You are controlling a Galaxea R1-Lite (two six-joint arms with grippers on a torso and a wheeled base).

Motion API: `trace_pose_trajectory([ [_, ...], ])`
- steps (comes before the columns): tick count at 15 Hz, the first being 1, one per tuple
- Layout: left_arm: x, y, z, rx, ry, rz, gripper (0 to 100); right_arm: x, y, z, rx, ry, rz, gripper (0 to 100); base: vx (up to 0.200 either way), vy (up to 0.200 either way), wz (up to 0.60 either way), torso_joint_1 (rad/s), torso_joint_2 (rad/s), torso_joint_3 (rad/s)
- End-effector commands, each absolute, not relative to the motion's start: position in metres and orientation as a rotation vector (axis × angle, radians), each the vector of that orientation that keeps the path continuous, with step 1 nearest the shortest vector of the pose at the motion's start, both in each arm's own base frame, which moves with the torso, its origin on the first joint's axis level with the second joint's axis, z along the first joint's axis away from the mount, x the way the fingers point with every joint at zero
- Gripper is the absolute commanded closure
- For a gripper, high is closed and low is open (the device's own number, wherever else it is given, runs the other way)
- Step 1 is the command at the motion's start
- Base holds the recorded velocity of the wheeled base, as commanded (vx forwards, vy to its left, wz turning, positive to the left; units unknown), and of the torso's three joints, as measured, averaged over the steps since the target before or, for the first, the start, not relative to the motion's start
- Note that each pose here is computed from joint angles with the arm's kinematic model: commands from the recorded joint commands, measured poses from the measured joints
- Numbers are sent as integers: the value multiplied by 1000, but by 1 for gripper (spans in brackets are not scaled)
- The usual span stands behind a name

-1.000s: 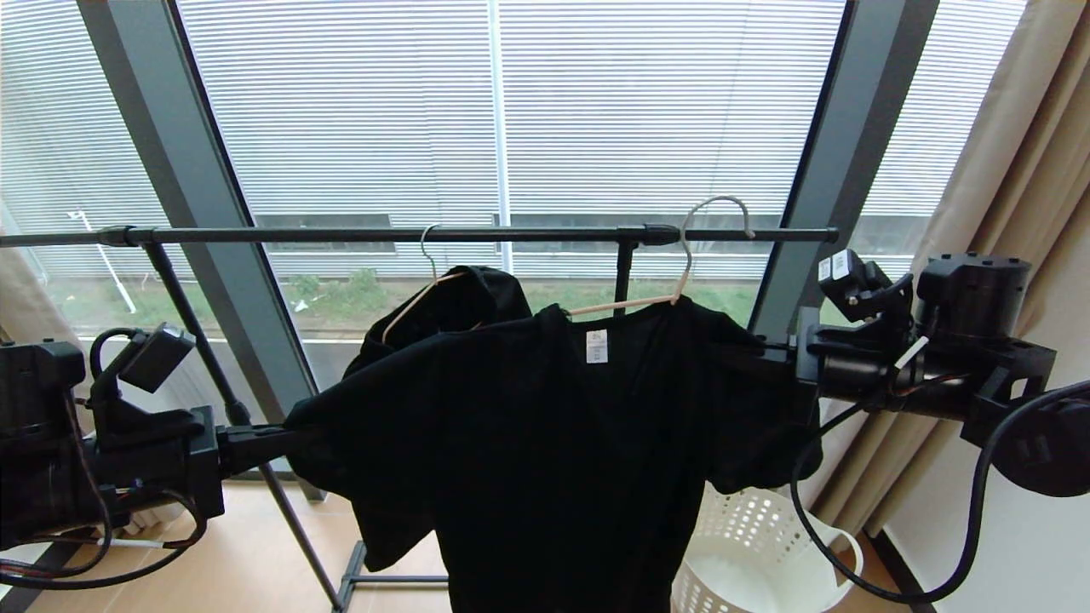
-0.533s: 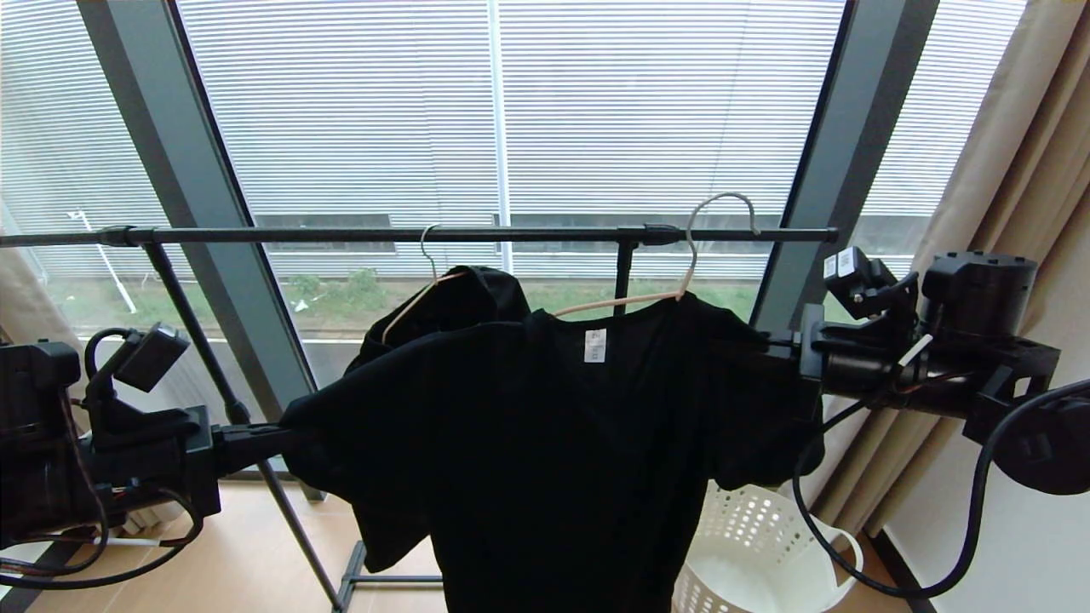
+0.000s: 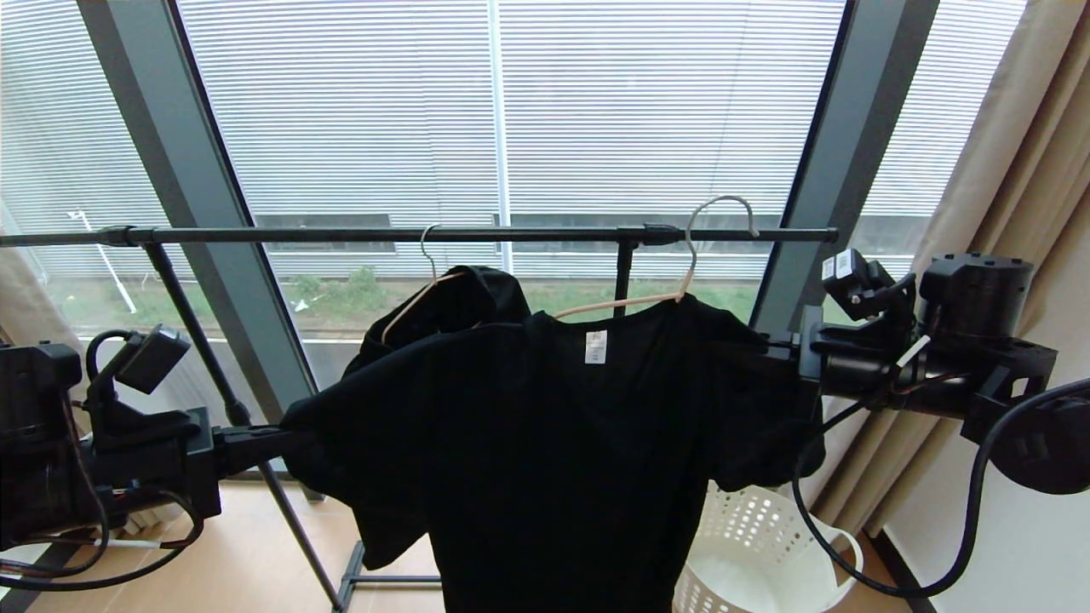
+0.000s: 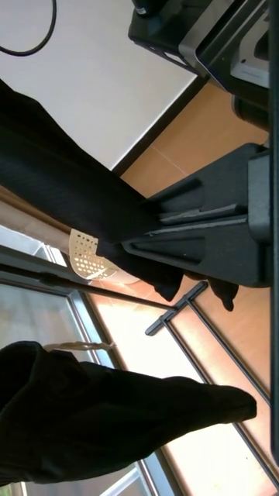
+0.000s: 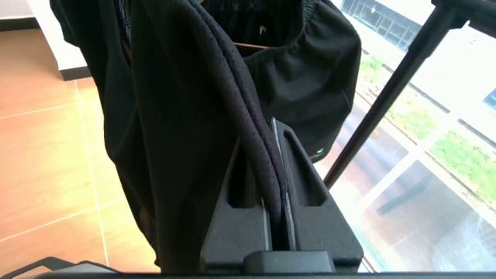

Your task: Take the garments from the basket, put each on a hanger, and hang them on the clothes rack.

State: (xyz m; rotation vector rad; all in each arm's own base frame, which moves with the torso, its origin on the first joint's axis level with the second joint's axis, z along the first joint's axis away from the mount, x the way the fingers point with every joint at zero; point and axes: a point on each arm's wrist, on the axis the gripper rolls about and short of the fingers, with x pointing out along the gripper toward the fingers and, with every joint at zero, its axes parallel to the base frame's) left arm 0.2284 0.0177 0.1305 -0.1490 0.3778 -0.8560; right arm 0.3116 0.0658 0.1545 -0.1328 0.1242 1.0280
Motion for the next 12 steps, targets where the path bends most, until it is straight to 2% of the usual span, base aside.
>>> trace_pose_trajectory([
  [1,228,18,131,-149,377,-857,0,312,66,154,-133,124,1029,100,0,0,0,0,0,0],
  [5,228,18,131,-151,375,-858,0,312,66,155,-134,122,1029,100,0,0,0,0,0,0],
  [7,224,24,133,-182,346,-928,0,311,66,154,-134,125,1031,100,0,0,0,0,0,0],
  [10,214,18,160,-179,287,-953,0,308,74,151,-134,135,1056,100,0,0,0,0,0,0],
  [11,213,3,174,-182,279,-991,0,305,80,149,-133,143,1077,100,0,0,0,0,0,0],
  [12,219,-4,184,-154,268,-956,0,303,84,147,-133,150,1090,100,0,0,0,0,0,0],
])
